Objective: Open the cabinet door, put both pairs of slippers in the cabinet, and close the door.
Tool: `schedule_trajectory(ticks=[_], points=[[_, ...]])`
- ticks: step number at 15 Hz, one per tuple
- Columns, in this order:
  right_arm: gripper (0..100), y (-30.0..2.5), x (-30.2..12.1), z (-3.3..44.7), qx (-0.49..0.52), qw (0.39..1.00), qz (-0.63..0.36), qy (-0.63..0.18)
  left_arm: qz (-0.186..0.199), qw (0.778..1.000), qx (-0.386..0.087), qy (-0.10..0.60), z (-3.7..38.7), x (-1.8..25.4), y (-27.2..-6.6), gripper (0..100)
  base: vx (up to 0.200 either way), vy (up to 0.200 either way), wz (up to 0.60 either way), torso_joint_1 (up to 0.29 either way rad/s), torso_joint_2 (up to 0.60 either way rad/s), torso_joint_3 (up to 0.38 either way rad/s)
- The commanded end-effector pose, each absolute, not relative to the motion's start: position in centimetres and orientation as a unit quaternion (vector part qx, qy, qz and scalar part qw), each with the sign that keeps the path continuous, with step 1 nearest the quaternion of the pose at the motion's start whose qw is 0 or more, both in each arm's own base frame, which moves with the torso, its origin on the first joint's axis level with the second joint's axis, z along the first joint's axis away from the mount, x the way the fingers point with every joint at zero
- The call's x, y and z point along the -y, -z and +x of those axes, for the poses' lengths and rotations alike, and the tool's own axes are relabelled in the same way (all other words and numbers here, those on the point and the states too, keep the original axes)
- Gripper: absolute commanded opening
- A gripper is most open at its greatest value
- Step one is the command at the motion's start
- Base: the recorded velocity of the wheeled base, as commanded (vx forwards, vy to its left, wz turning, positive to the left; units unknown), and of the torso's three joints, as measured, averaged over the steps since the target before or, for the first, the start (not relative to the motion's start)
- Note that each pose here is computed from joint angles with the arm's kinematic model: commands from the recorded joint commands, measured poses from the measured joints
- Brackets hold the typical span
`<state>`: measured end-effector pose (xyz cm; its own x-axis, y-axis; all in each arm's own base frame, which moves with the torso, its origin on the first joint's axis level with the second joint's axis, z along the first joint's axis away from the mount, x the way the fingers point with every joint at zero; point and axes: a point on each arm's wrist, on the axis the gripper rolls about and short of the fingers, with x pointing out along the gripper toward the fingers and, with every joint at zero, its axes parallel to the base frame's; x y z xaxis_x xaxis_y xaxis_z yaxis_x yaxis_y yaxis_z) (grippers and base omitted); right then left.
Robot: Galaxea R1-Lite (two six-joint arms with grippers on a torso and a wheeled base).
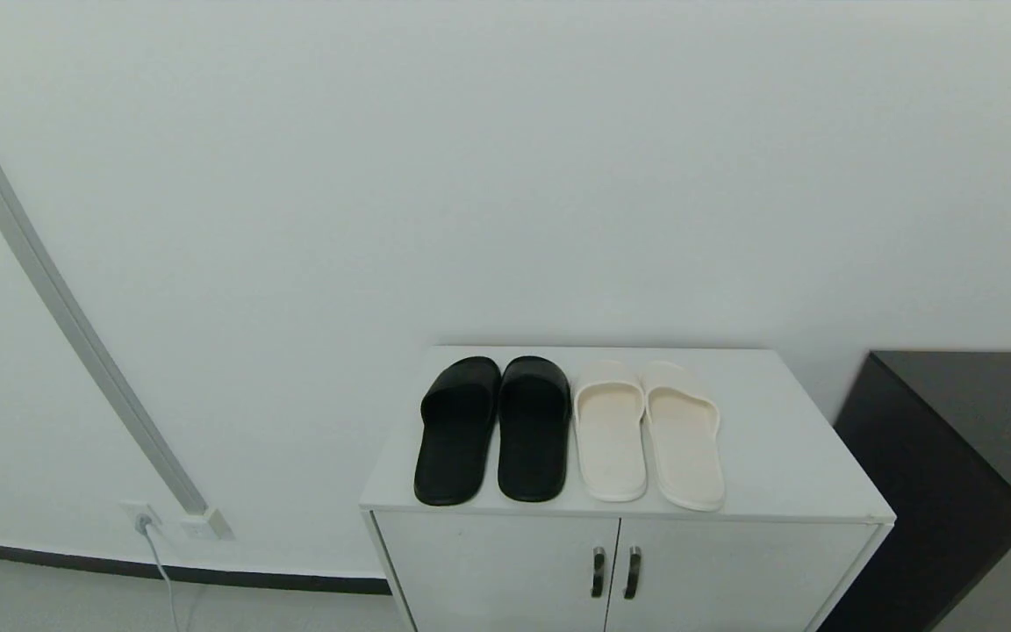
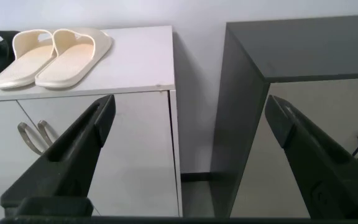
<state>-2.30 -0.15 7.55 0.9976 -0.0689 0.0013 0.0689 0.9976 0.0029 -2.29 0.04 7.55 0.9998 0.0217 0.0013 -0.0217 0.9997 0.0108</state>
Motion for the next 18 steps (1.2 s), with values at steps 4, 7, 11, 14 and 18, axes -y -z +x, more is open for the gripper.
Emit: schedule_trajectory(ticks=[4,7,11,14,18], points=[[100,-7.5,0.1,-2.3,0.0,0.999,-0.005,0.034,0.005,1.0,0.0,-0.012,-2.3,0.0,-7.5,0,0.0,0.0,0.0,0.0,0.0,0.0],[100,-7.6,0.1,-2.3,0.002,0.999,-0.006,0.034,0.005,1.0,0.001,-0.012,-2.3,0.0,-7.6,0,0.0,0.0,0.0,0.0,0.0,0.0],[100,-16.5,0.3,-3.6,0.044,0.994,0.099,-0.001,0.005,1.0,0.001,-0.012,-2.3,0.0,-7.6,0,0.0,0.0,0.0,0.0,0.0,0.0],[100,-15.6,-0.2,0.0,-0.098,0.992,0.044,-0.071,0.005,1.0,0.0,-0.012,-2.3,0.0,-7.5,0,0.0,0.0,0.0,0.0,0.0,0.0],[100,-17.2,-1.2,7.2,-0.147,0.981,0.043,-0.12,0.005,1.0,0.001,-0.012,-2.3,0.0,-7.6,0,0.0,0.0,0.0,0.0,0.0,0.0]])
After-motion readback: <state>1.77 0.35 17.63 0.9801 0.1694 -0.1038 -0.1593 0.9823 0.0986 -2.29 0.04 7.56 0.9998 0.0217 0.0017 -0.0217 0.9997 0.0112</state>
